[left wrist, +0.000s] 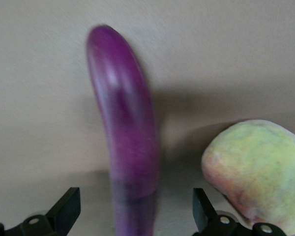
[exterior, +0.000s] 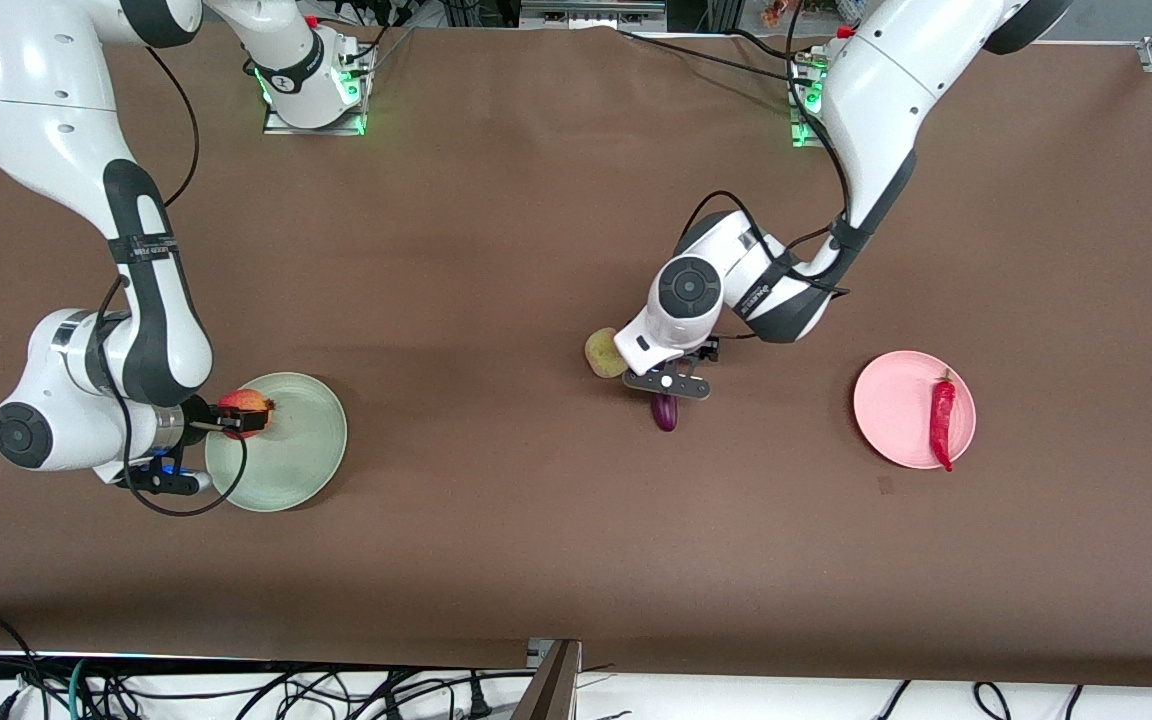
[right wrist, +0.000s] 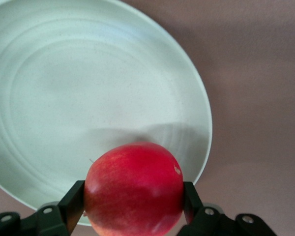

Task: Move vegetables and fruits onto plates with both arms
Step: 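Grasp the purple eggplant with the left gripper while the right gripper carries the apple, then carry the eggplant to the pink plate while the right gripper releases the apple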

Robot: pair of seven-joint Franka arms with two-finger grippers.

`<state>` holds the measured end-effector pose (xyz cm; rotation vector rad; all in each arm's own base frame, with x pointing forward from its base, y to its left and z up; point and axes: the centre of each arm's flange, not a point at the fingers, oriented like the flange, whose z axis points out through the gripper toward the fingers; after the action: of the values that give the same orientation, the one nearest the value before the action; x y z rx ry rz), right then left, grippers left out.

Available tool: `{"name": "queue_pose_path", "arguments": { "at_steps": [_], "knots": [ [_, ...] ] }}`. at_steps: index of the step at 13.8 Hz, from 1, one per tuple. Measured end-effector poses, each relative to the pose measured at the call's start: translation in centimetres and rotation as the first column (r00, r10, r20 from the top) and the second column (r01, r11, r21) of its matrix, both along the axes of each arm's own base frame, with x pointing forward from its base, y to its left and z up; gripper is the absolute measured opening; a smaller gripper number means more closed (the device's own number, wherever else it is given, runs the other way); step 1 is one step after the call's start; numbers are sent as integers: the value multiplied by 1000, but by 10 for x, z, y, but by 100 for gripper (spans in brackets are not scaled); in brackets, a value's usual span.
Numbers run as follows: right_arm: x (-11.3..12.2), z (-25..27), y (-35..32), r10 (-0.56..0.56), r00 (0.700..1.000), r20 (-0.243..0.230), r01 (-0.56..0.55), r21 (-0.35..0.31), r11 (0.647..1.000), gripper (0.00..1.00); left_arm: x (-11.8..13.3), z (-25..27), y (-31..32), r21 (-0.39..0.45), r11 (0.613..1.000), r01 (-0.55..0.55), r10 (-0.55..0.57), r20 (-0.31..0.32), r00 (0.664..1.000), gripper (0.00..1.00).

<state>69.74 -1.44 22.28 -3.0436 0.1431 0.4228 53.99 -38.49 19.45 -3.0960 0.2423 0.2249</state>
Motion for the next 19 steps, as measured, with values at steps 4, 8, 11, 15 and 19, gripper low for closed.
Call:
{"name": "queue_pose_path", "arguments": {
  "at_steps": [4, 8, 11, 15, 19],
  "knots": [
    [2, -10, 0, 1, 1000, 19, -1, -5, 1000, 90, -3, -9, 2, 21, 1000, 11, -12, 8, 1000, 93],
    [7, 8, 17, 28, 999, 36, -28, 7, 1000, 100, 3, -8, 8, 21, 1000, 0, 0, 12, 1000, 50],
    [12, 45, 67, 44, 999, 25, -44, 5, 999, 100, 6, -6, 15, 28, 1000, -10, 10, 10, 1000, 37],
    [-3, 68, 187, -55, 998, 32, 56, -50, 997, 100, 16, 21, 31, 91, 996, 4, -2, -19, 1000, 37],
    [-46, 75, 334, -179, 979, 101, 188, -85, 979, 100, 60, 95, 129, 126, 982, 138, -132, -55, 990, 33]
  ]
}}
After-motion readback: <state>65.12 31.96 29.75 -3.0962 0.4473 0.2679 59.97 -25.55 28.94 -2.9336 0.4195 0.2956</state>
